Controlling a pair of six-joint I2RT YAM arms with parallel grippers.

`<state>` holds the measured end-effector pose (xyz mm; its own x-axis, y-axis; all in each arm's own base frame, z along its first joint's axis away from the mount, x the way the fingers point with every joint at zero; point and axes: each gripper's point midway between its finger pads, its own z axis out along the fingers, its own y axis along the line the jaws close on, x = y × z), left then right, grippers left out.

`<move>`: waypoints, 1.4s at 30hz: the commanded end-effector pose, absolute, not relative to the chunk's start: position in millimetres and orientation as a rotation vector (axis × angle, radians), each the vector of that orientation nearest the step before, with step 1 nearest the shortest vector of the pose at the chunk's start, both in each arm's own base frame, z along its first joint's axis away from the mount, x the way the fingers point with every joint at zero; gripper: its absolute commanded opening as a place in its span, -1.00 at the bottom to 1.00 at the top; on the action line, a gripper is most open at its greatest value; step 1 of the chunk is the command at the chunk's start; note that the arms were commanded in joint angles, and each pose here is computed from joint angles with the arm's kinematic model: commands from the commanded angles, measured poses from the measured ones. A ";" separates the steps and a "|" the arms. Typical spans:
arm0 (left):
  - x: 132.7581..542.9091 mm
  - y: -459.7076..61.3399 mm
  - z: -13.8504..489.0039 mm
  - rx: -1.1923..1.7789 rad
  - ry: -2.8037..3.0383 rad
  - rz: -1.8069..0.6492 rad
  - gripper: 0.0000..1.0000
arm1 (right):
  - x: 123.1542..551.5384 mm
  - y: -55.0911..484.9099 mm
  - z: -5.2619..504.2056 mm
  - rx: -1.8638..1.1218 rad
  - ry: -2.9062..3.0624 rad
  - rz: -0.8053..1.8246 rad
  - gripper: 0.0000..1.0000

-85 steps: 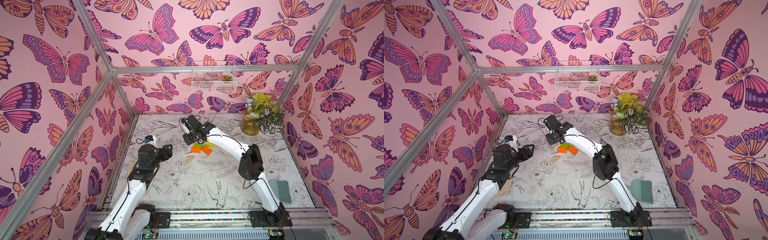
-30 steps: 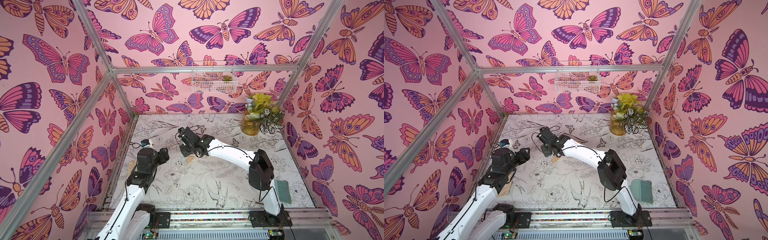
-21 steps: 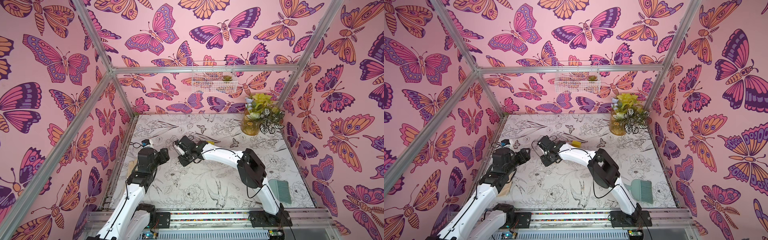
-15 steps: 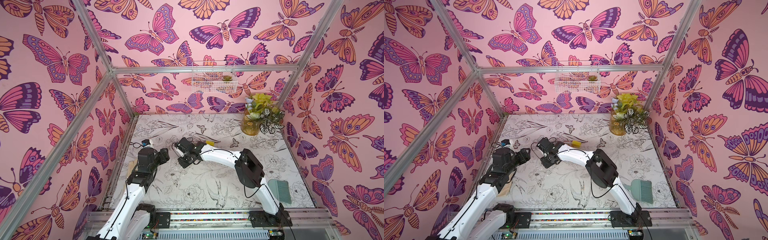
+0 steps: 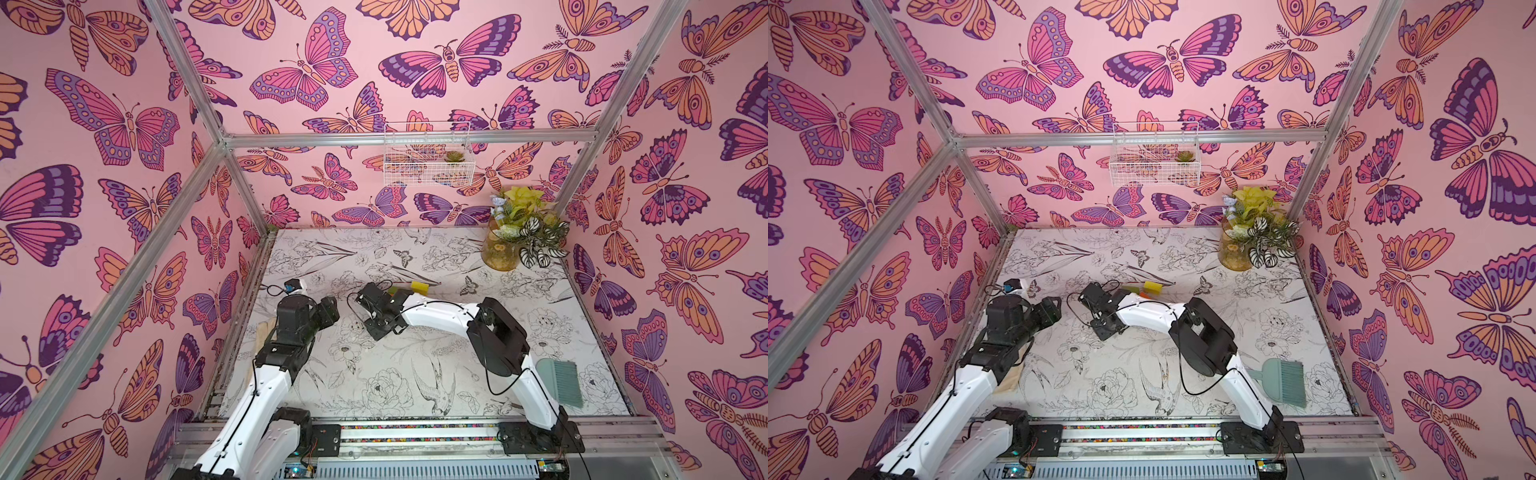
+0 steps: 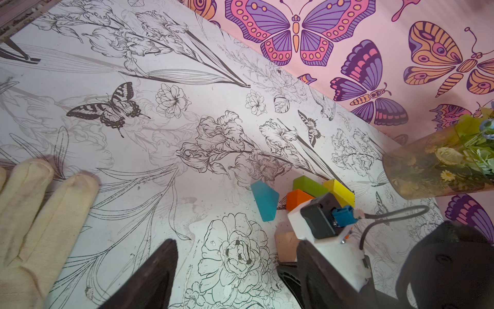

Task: Assemble a piece of candy with building blocks
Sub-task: Adjust the building block at the center of the board, then pick up the building block from the center of the board.

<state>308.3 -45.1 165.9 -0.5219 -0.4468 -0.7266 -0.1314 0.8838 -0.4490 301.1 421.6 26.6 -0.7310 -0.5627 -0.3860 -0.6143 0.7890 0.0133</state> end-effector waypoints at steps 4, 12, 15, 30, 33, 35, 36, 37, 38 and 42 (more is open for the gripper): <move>307.7 -42.7 165.9 -0.424 2.108 -0.414 0.47 | 306.6 405.0 72.9 -0.852 2.550 0.184 -0.83; 306.8 -42.3 165.2 -0.426 2.107 -0.413 0.47 | 307.4 418.5 126.2 -0.828 2.470 0.324 -0.45; 306.7 -42.3 165.0 -0.424 2.108 -0.412 0.47 | 316.3 415.7 127.4 -0.765 2.478 0.269 -0.14; 306.9 -43.4 164.2 -0.417 2.114 -0.415 0.49 | 328.3 411.4 67.7 -0.641 2.653 0.170 0.04; 306.7 -43.2 165.2 -0.416 2.109 -0.414 0.49 | 332.7 413.5 65.3 -0.632 2.652 0.173 0.06; 306.4 -42.6 165.5 -0.420 2.107 -0.413 0.48 | 334.9 414.3 60.5 -0.631 2.658 0.165 0.06; 306.2 -42.5 165.5 -0.422 2.106 -0.414 0.48 | 334.9 414.4 56.9 -0.634 2.665 0.160 0.06; 306.1 -42.3 165.6 -0.424 2.104 -0.414 0.48 | 335.9 415.2 55.7 -0.632 2.667 0.164 0.06; 305.6 -42.5 165.2 -0.423 2.105 -0.414 0.49 | 336.1 415.8 52.9 -0.633 2.672 0.165 0.05; 305.3 -41.6 164.5 -0.423 2.106 -0.408 0.49 | 337.8 419.0 46.2 -0.623 2.685 0.185 0.06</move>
